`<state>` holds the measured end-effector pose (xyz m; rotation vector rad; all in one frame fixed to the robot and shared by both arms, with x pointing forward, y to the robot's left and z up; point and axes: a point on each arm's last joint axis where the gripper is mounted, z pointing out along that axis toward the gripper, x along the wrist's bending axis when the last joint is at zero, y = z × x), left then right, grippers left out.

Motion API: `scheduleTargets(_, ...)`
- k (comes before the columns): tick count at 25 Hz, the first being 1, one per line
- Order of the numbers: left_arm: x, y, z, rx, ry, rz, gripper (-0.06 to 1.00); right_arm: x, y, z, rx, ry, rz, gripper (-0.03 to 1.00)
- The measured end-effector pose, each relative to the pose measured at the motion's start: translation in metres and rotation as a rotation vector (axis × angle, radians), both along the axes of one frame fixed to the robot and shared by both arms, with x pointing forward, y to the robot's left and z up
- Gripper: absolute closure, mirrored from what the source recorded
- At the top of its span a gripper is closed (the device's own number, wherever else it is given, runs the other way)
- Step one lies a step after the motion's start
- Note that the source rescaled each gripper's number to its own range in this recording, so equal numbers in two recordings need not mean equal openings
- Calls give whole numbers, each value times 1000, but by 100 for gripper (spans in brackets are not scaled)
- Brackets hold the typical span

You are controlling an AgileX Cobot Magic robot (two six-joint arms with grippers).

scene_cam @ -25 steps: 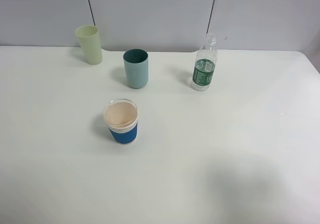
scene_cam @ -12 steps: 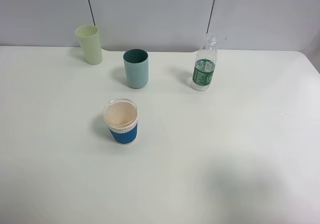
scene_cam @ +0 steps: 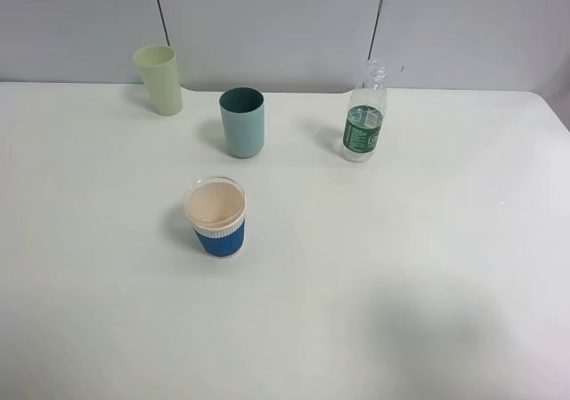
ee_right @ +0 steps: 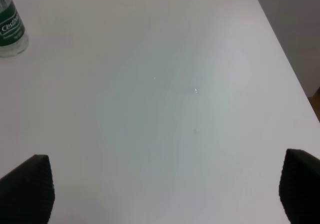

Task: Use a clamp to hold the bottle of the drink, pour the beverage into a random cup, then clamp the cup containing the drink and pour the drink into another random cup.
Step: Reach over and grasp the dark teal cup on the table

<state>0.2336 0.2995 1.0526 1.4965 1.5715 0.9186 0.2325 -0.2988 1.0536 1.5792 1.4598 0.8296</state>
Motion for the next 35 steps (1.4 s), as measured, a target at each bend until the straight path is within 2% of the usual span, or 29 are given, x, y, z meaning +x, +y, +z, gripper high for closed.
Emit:
scheduleTargets(18, 7, -3, 6, -18, 8, -27, -6, 0, 0, 0, 0, 0, 0, 15)
scheduleTargets(26, 50, -1, 25, 48, -55, -50, -6, 0, 0, 0, 0, 0, 0, 15)
scheduleTargets(30, 79, -1, 25, 96, -14, -72, -6, 0, 0, 0, 0, 0, 0, 15)
scheduleTargets(35, 116, 0, 15, 166, 98, -116, -6, 0, 0, 0, 0, 0, 0, 15)
